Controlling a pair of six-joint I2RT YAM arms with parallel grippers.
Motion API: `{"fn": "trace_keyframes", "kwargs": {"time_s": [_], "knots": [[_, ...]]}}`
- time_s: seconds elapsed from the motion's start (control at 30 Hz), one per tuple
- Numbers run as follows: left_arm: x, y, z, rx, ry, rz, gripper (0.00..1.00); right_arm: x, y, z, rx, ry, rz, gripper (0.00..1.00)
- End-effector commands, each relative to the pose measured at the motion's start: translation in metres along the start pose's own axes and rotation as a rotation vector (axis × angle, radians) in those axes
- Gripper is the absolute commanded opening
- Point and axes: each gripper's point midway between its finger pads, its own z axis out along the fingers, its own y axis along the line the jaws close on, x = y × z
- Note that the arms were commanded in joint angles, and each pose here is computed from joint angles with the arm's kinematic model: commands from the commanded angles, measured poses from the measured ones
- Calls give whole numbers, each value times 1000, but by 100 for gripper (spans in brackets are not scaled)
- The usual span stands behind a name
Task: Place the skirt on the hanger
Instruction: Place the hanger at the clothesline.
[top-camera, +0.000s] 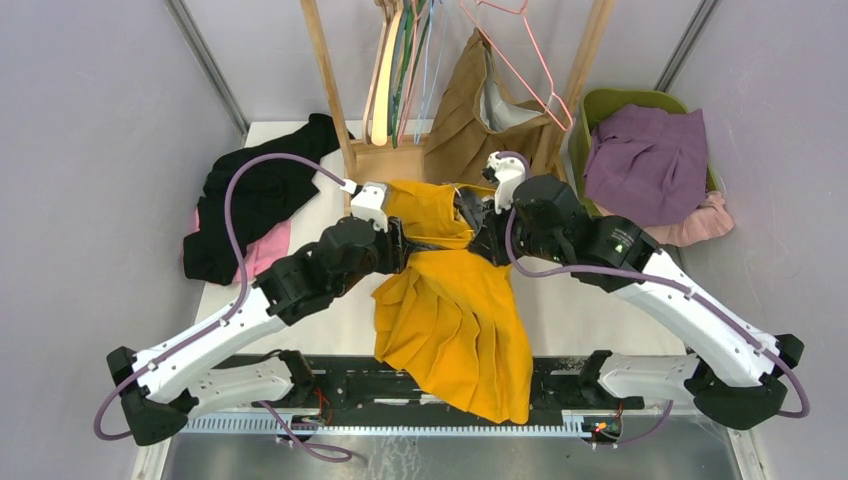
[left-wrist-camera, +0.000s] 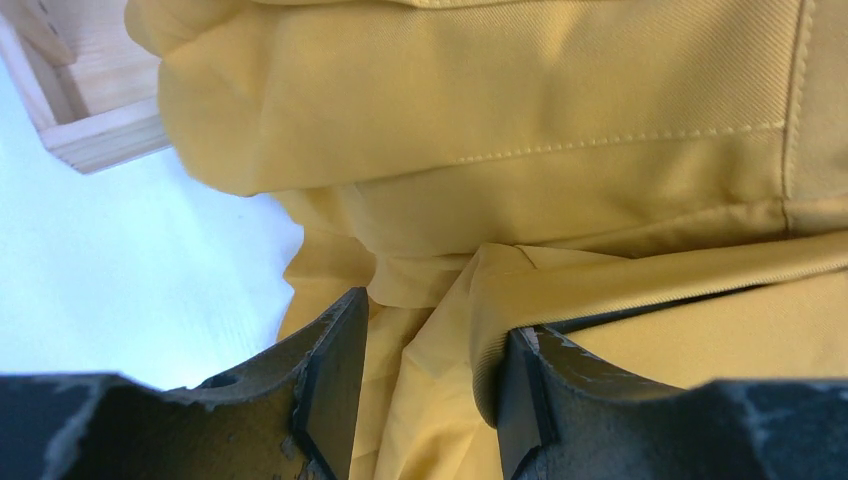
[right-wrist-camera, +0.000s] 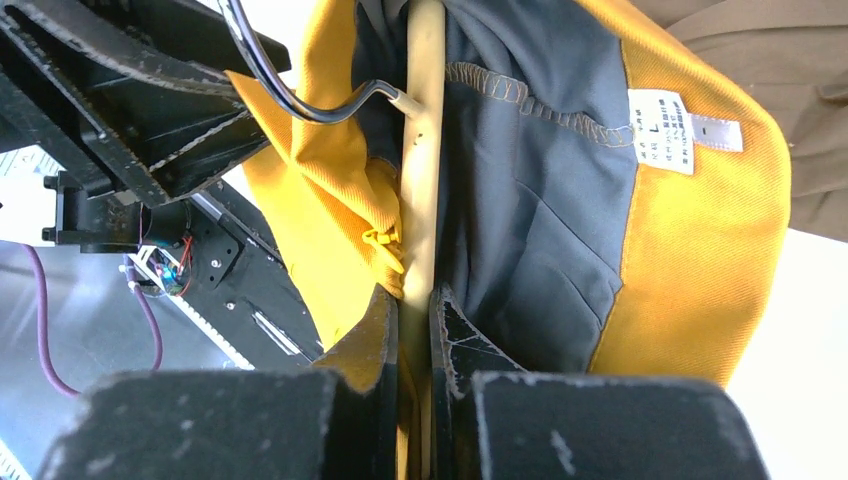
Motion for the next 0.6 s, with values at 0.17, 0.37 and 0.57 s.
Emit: {"fn": "trace_keyframes", "kwargs": {"time_s": [0.17, 0.37, 0.57], "knots": [[-22, 30, -26, -108, -63, -23, 53, -65, -26, -74, 91, -180, -30, 1], [-35, 27, -42, -82, -86, -37, 53, -86, -33, -101, 131, -221, -24, 1], [-48, 27, -54, -70, -108, -34, 55, -102, -35, -113, 148, -252, -19, 1]]}}
